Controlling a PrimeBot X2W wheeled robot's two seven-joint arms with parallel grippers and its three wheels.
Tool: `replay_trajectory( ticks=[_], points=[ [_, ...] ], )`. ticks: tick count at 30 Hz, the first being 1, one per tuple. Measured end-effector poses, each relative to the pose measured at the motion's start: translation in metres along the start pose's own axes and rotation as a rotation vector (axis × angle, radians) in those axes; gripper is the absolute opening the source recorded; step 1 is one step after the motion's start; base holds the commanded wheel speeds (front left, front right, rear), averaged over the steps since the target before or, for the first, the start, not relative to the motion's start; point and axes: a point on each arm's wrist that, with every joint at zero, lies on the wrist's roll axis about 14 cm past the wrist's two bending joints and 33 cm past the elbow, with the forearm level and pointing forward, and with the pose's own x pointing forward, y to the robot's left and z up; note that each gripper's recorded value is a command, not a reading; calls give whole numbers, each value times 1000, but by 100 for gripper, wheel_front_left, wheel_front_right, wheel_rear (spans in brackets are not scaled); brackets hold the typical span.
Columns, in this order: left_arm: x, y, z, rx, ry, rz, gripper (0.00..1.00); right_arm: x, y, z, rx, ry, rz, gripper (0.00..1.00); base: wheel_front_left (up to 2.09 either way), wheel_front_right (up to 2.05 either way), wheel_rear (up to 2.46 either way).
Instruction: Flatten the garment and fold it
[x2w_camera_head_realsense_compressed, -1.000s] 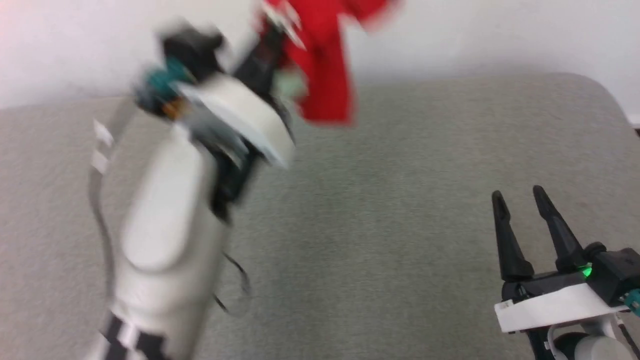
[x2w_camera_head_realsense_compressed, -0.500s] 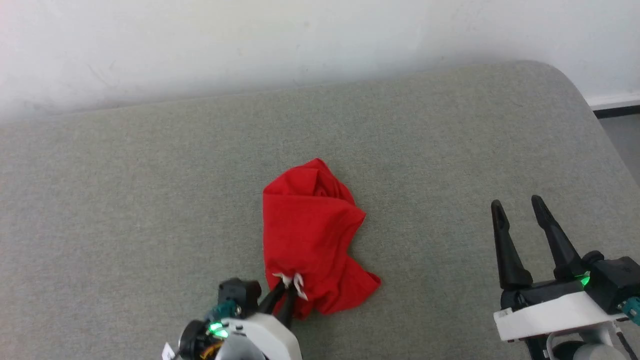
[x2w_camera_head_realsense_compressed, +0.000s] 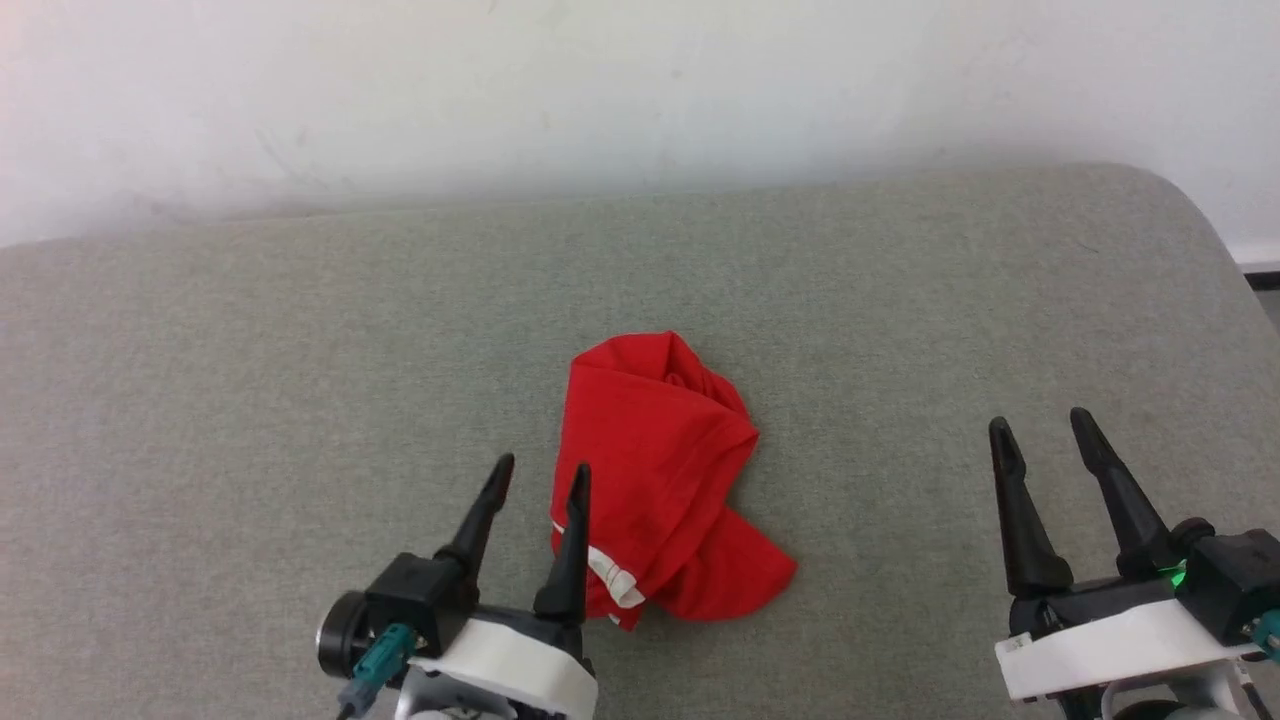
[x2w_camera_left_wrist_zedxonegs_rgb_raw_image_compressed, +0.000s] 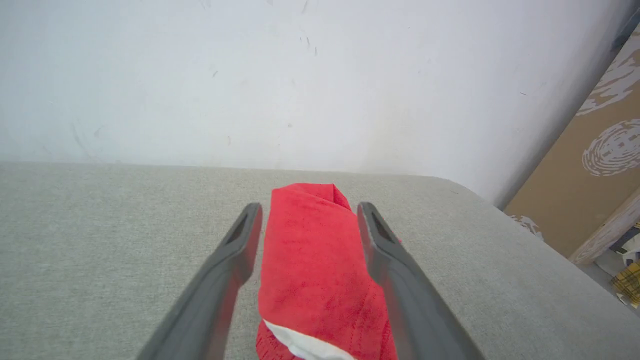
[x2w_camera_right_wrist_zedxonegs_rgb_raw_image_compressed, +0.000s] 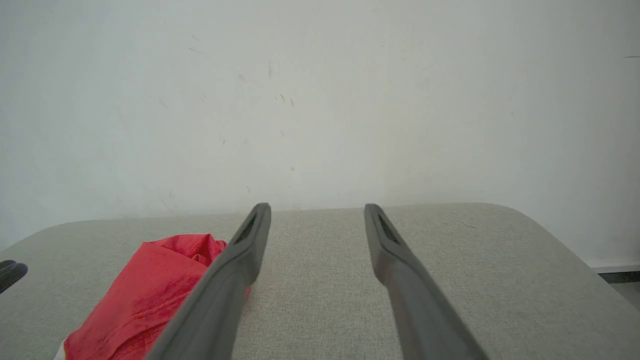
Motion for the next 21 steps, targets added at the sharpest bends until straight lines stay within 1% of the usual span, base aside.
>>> replay_trajectory(
  ticks=[3,6,12,17,21],
  points=[
    [0,3,23,27,-79,5,100,1,4,2,-3,-6,12,100,0,0,0],
    [-2,12,34,50,-112,22,100,-1,5,0,-2,8,17,100,0,0,0],
    [-10,49,51,109,-156,124,100,-5,10,-8,6,43,30,100,0,0,0],
    [-19,58,59,130,-180,154,100,-5,17,-28,36,128,52,100,0,0,0],
    [-26,64,64,130,-194,188,100,-5,45,-58,70,262,131,100,0,0,0]
  ],
)
